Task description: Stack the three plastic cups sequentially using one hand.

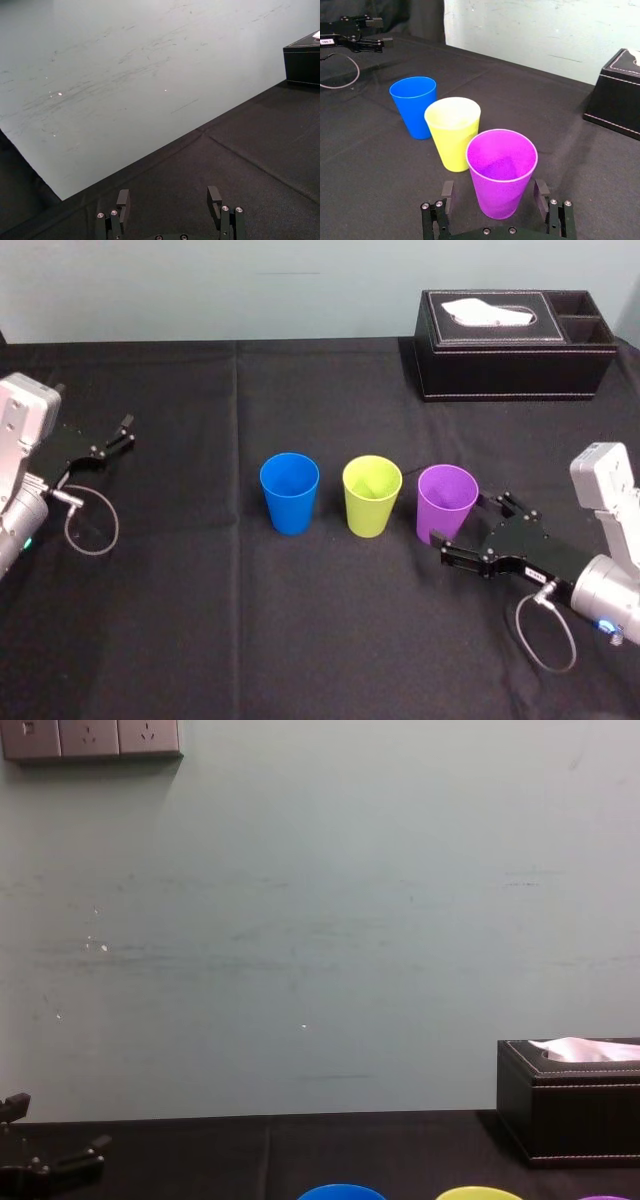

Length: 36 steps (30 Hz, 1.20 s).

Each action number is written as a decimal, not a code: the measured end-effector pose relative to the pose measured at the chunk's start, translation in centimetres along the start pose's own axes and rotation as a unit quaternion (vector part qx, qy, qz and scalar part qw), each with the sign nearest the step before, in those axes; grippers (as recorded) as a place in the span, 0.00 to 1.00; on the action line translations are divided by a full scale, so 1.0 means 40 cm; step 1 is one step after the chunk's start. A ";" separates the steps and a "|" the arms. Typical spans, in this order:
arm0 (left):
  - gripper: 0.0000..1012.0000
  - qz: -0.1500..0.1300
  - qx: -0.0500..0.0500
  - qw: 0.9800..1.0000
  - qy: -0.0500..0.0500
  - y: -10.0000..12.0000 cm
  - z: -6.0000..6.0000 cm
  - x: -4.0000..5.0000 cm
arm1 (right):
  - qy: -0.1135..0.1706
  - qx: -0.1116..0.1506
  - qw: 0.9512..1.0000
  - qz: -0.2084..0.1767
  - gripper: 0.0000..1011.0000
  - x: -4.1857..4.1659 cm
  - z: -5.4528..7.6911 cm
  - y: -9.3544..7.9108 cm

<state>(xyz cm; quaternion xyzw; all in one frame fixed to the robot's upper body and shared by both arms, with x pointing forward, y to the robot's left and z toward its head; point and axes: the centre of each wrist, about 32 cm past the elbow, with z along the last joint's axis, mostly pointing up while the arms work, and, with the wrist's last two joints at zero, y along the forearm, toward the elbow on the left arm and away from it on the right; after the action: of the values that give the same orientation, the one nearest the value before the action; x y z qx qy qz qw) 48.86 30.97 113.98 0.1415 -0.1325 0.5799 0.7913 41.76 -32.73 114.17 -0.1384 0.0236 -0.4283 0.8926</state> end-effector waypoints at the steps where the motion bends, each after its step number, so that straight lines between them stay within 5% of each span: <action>1: 1.00 0.000 0.000 1.000 0.000 0.000 0.000 0.000 | 0.000 -0.001 1.000 0.001 0.99 0.000 0.001 0.004; 36: 1.00 0.000 0.000 1.000 0.000 0.000 0.000 0.000 | 0.011 0.003 1.000 -0.005 0.99 0.002 -0.004 0.047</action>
<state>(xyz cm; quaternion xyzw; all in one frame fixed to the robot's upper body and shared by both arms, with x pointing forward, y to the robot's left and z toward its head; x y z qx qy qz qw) 48.86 30.97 113.98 0.1415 -0.1325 0.5800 0.7912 43.21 -31.72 113.51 -0.1314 0.0311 -0.4347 0.8904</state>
